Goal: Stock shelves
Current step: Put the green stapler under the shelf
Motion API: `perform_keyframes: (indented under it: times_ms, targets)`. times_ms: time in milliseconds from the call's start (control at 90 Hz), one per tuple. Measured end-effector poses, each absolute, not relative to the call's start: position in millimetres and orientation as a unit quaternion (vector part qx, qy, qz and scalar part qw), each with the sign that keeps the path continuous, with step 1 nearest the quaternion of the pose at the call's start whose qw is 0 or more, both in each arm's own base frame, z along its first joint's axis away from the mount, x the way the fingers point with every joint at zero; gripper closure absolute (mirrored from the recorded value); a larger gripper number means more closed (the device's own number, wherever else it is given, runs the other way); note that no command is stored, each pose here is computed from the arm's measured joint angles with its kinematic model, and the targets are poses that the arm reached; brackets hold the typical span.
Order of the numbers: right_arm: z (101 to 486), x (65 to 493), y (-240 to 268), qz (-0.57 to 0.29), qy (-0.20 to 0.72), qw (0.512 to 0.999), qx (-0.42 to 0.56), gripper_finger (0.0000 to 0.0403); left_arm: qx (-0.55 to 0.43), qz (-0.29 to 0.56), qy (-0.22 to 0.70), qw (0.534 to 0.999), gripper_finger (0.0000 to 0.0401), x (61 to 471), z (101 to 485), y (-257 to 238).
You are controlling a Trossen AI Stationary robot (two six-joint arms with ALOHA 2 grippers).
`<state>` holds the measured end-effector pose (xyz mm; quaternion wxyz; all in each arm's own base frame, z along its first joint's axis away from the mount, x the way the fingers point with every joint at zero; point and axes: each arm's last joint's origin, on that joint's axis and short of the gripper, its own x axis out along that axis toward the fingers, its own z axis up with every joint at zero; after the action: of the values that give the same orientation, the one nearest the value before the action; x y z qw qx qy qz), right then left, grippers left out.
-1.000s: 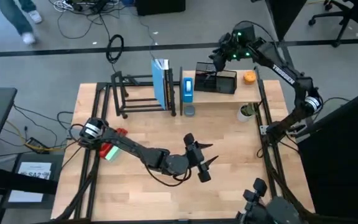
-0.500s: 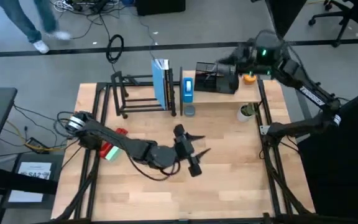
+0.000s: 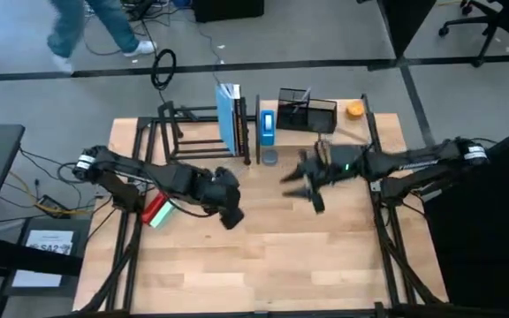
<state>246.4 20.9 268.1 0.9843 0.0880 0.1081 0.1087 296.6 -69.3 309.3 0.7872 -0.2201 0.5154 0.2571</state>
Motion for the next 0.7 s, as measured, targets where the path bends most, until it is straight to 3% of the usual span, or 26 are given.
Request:
perform_keyframes:
  times_ms: [178,378,556,700]
  targets:
    - [227.0,247.1,46.0,0.123,0.124,0.978,0.113,0.0236,-0.249,0.315,0.59,0.7,0.024,268.1,269.2,-92.3]
    - [200.0,256.6,56.8,0.121,0.157,0.973,0.118,0.0236,-0.271,0.375,0.638,0.615,0.0181,241.5,242.0,-105.7]
    - [192.2,266.6,58.6,0.124,0.138,0.975,0.125,0.0236,-0.265,0.419,0.661,0.564,0.0126,226.6,215.9,-94.1]
    - [192.9,270.1,59.4,0.126,0.118,0.976,0.135,0.0237,-0.244,0.447,0.684,0.522,0.0116,211.9,190.7,-79.5]
